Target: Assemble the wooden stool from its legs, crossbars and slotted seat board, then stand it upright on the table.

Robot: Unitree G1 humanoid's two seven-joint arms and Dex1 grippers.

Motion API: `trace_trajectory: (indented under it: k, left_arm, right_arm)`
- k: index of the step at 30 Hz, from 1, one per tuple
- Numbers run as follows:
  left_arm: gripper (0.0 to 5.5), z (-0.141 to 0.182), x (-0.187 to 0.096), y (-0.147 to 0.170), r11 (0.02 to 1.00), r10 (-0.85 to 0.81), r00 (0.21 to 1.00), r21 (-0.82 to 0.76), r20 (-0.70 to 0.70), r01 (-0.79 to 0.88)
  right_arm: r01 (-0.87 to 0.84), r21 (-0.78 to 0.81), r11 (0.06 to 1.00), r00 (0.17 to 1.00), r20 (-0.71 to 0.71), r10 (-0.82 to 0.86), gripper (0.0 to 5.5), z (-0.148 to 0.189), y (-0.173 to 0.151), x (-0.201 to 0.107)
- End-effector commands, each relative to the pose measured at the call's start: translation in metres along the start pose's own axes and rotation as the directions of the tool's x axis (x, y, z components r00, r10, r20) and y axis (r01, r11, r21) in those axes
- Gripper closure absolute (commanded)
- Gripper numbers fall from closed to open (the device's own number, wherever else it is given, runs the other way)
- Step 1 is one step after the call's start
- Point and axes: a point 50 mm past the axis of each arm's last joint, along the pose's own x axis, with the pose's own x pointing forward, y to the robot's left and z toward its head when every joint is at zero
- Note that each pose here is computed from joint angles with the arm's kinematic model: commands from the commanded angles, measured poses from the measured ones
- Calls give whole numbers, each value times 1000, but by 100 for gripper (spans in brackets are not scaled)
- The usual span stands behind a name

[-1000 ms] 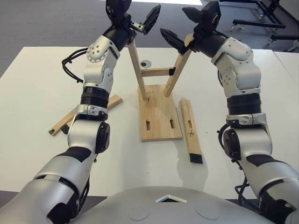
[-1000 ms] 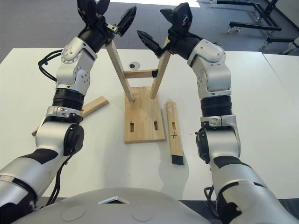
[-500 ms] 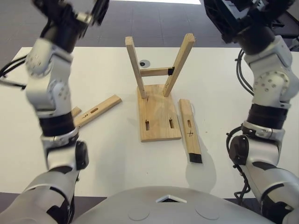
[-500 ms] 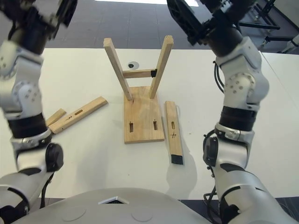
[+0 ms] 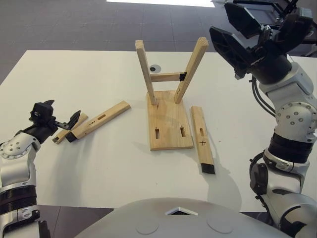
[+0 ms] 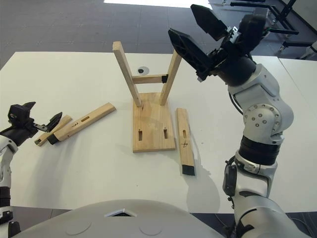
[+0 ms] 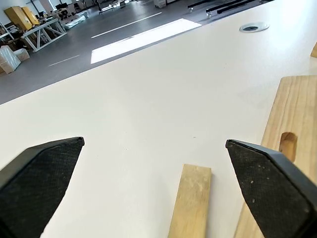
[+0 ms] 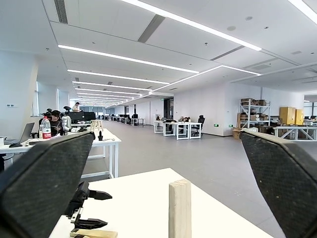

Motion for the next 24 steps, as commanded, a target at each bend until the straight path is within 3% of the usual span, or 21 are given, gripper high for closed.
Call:
trace_trajectory:
  k: [1, 5, 15, 24]
  left_arm:
    - [26, -8, 9, 1, 996, 13, 996, 90, -85, -5]
    - [26, -13, 4, 7, 992, 20, 992, 124, -126, -4]
    - [26, 0, -19, -3, 965, -231, 951, 74, -207, 251]
    - [26, 7, -34, 14, 971, -178, 941, 104, -287, 216]
  right_arm:
    - [-16, 4, 1000, 999, 35, 16, 10, 8, 1, 6]
    - [-36, 10, 999, 999, 33, 36, 10, 8, 4, 9]
    - [-53, -15, 999, 999, 3, 53, 10, 11, 7, 11]
    - [-26, -22, 999, 999, -23, 26, 10, 6, 6, 9]
